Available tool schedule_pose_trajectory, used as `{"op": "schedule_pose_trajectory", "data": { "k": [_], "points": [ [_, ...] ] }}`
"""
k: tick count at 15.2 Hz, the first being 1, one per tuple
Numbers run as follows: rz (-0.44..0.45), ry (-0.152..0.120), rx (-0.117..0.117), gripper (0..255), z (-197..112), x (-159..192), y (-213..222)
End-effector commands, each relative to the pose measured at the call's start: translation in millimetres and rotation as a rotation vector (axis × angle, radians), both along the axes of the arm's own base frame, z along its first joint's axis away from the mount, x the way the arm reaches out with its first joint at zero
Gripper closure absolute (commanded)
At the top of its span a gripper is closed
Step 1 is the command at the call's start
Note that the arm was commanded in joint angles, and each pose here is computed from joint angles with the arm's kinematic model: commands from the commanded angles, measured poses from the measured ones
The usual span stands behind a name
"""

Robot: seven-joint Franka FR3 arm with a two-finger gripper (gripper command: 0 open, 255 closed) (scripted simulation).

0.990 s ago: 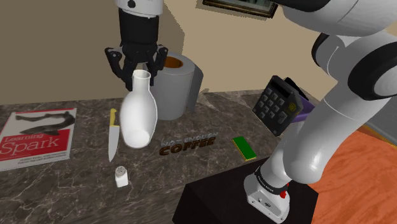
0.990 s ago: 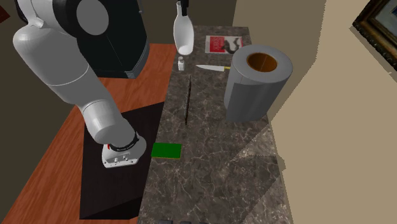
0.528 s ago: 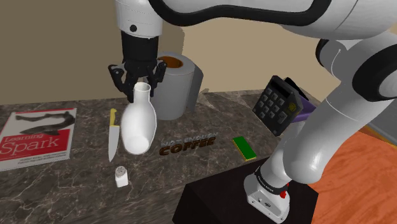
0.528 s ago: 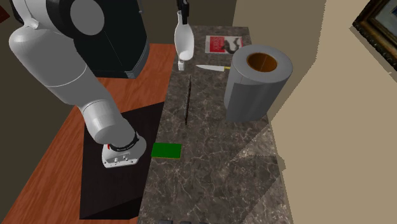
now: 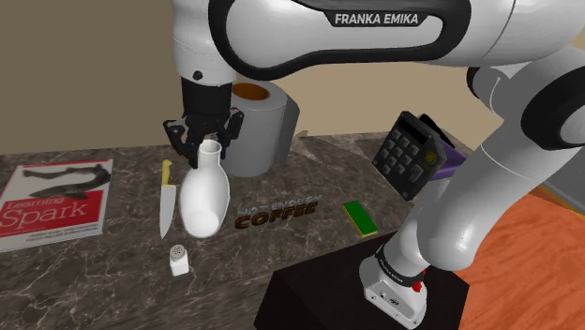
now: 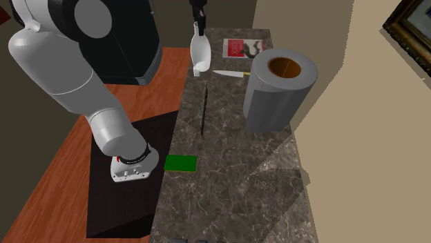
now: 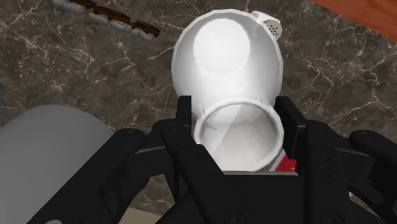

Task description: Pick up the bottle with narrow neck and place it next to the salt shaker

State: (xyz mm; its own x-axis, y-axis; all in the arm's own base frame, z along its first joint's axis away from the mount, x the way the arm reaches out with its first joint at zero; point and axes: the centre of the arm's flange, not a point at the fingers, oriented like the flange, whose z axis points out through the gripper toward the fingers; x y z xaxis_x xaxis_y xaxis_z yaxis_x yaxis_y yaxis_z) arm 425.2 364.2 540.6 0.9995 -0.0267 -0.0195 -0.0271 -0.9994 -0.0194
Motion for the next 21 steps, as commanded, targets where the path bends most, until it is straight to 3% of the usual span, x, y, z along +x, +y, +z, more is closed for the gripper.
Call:
{"op": "schedule_pose_trajectory", "data": {
  "k": [1, 18, 21],
  "points": [
    [0.0, -0.001, 0.001, 255, -10, 1, 0],
    [0.0, -0.001, 0.001, 255, -100, 1, 0],
    [0.0, -0.001, 0.001, 255, -103, 1, 0]
  ]
}}
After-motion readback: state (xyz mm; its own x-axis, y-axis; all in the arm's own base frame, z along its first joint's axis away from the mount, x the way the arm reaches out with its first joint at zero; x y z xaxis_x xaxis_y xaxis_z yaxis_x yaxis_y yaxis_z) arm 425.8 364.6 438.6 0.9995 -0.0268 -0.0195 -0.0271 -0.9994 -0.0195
